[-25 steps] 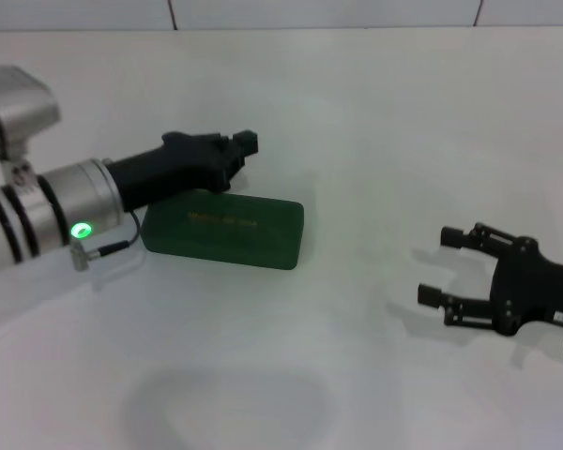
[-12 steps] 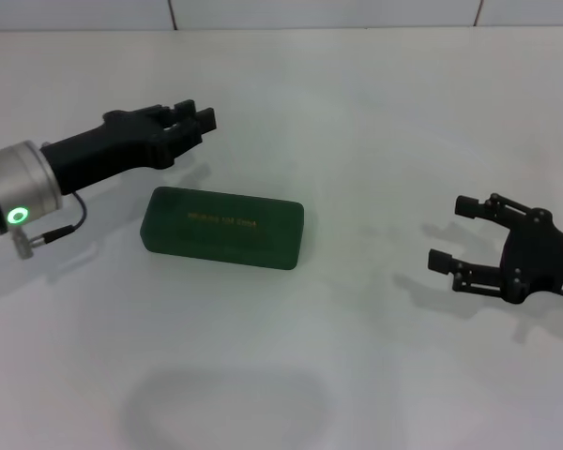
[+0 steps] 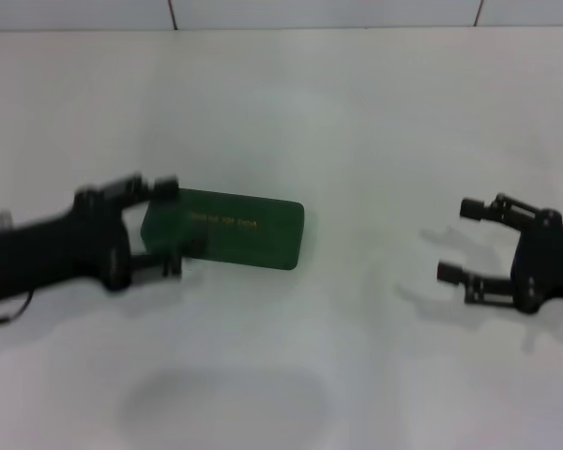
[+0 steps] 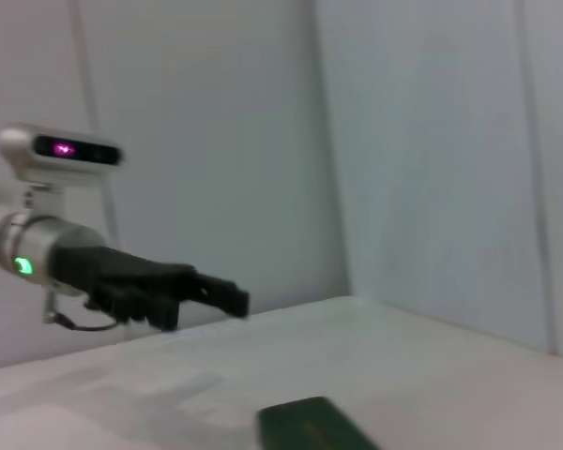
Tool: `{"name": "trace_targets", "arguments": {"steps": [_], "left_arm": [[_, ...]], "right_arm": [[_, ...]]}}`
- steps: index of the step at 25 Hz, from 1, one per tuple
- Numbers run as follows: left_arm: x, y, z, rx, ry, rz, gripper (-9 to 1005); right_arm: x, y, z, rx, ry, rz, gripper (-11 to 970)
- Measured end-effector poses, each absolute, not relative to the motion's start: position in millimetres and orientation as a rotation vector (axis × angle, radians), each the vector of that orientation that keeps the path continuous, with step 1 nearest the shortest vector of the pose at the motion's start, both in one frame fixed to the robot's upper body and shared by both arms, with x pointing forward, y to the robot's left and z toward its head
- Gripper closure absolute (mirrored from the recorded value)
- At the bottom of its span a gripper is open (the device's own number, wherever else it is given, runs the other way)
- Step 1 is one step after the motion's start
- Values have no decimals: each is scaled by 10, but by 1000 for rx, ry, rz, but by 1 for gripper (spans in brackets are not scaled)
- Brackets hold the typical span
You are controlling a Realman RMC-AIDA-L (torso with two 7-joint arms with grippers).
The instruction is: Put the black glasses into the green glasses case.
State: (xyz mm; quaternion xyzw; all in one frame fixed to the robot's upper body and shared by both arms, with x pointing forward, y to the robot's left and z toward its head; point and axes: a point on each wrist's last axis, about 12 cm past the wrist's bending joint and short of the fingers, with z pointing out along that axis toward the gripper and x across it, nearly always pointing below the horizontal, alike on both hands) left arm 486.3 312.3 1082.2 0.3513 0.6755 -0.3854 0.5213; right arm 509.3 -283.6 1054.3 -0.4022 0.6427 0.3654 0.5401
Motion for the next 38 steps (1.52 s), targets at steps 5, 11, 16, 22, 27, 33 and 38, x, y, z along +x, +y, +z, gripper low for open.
{"name": "trace_targets", "arguments": {"steps": [5,11,16,22,27,33,38], "left_arm": [[4560,3183,10615,948,1674,-870,176],[4343,3234,10520,959,1680,-856,121],[4272,3270,10496,972,1703,-882,121],[4258,3308,10489,965,1716,-869,121],[4259,3329,10495,961,1719,-863,121],[4265,3369,10510,962,1724,-853,121],[4262,3427,10553,981,1719,-854,121]], "right_arm": [[4935,-2787,10489,-1048,1484,908,84],[4748,-2741,10362,-1047,1492,921,84],[4666,-2737,10308,-1040,1506,928,84],[4684,-2730,10314,-1033,1507,927,84],[4712,-2748,10322,-1014,1512,910,84],[4750,-2780,10344,-975,1509,885,84],[4762,-2787,10353,-1015,1510,889,84]]}}
